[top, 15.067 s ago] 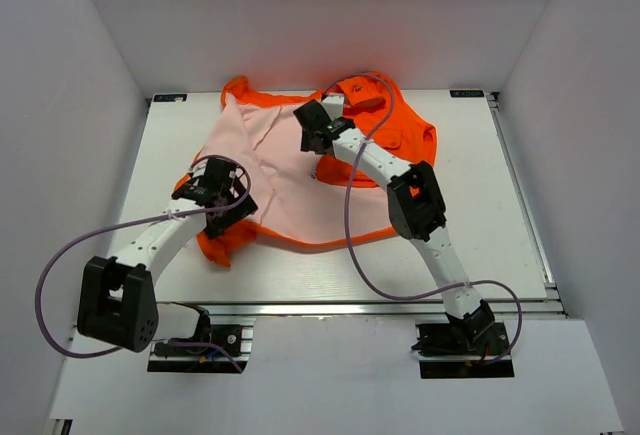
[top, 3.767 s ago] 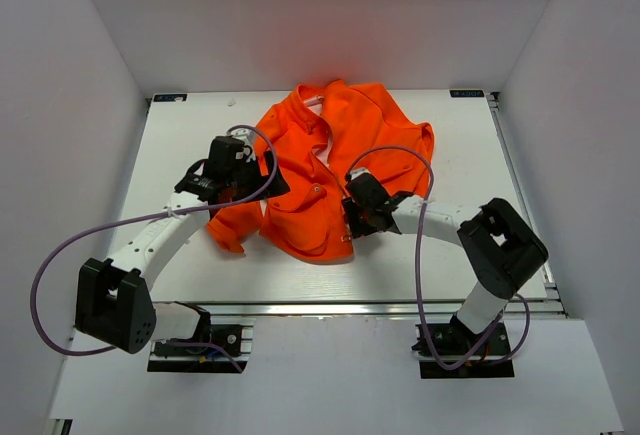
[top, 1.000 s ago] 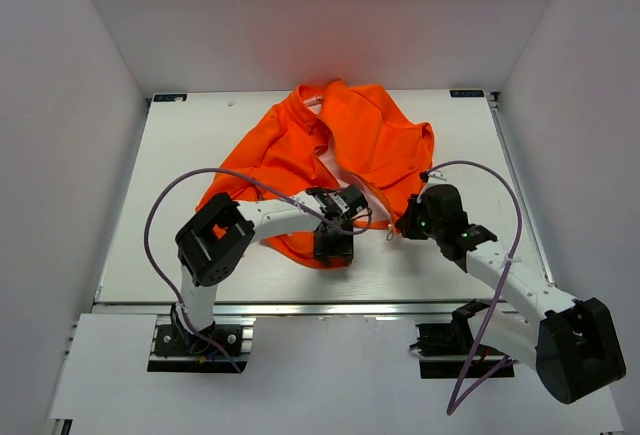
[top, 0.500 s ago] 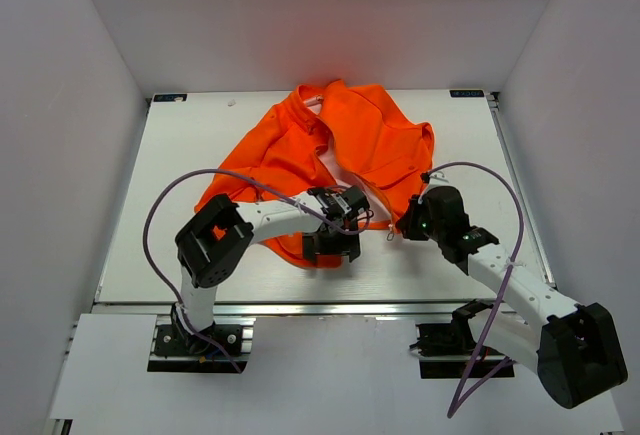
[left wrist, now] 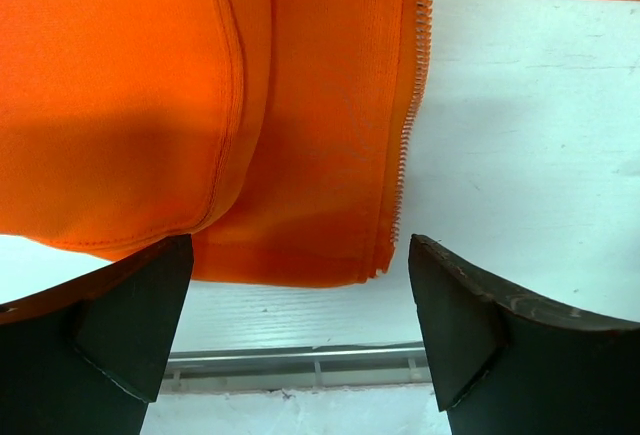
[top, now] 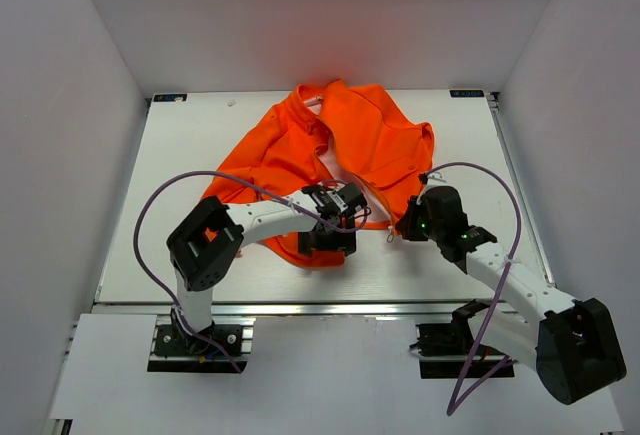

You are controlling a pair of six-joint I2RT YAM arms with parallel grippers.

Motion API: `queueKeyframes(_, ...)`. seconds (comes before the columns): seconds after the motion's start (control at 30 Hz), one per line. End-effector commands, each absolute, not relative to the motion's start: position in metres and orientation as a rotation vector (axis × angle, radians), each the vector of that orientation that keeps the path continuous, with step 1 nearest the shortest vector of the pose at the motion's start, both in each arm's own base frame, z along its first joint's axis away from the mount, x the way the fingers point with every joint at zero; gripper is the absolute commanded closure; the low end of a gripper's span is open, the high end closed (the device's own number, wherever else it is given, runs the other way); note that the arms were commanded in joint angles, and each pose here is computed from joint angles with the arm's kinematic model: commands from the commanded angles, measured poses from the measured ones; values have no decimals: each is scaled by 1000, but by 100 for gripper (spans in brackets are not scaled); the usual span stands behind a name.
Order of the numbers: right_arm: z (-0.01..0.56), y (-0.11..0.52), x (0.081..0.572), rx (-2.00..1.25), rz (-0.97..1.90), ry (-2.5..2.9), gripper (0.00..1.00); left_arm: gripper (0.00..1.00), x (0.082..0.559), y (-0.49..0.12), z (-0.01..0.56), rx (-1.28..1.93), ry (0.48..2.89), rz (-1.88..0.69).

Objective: Zip up the jacket

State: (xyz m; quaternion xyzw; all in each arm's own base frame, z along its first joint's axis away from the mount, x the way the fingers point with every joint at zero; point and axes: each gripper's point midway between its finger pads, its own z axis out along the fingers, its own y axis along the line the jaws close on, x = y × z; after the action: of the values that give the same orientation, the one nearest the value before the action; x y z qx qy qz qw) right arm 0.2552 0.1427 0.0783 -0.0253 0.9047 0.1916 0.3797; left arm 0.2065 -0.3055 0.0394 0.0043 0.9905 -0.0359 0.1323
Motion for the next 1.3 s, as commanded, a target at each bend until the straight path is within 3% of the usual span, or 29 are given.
queueKeyframes(0.0,81,143,259,-75,485,2297,100,2,210,-304,35,36,2867,-88)
queueKeyframes(0.1,80,143,259,-79,482,2299,100,5,208,-302,26,44,2883,-69)
queueKeyframes(0.23,78,142,258,-79,480,2307,100,19,204,-294,14,39,2906,1)
queueKeyframes(0.53,78,139,259,-69,458,2309,100,27,206,-297,-1,54,2905,-2)
queueKeyframes(0.77,77,139,258,-71,458,2312,100,54,202,-299,-6,100,2935,-11)
queueKeyframes(0.8,77,139,258,-71,458,2312,100,66,201,-299,-3,106,2936,-23)
queueKeyframes(0.9,77,140,258,-78,463,2312,100,78,200,-302,2,138,2928,-64)
queueKeyframes(1.0,77,142,258,-91,473,2310,100,100,201,-311,11,192,2908,-150)
queueKeyframes(1.27,97,169,248,-258,666,2225,100,100,213,-332,77,315,2733,-405)
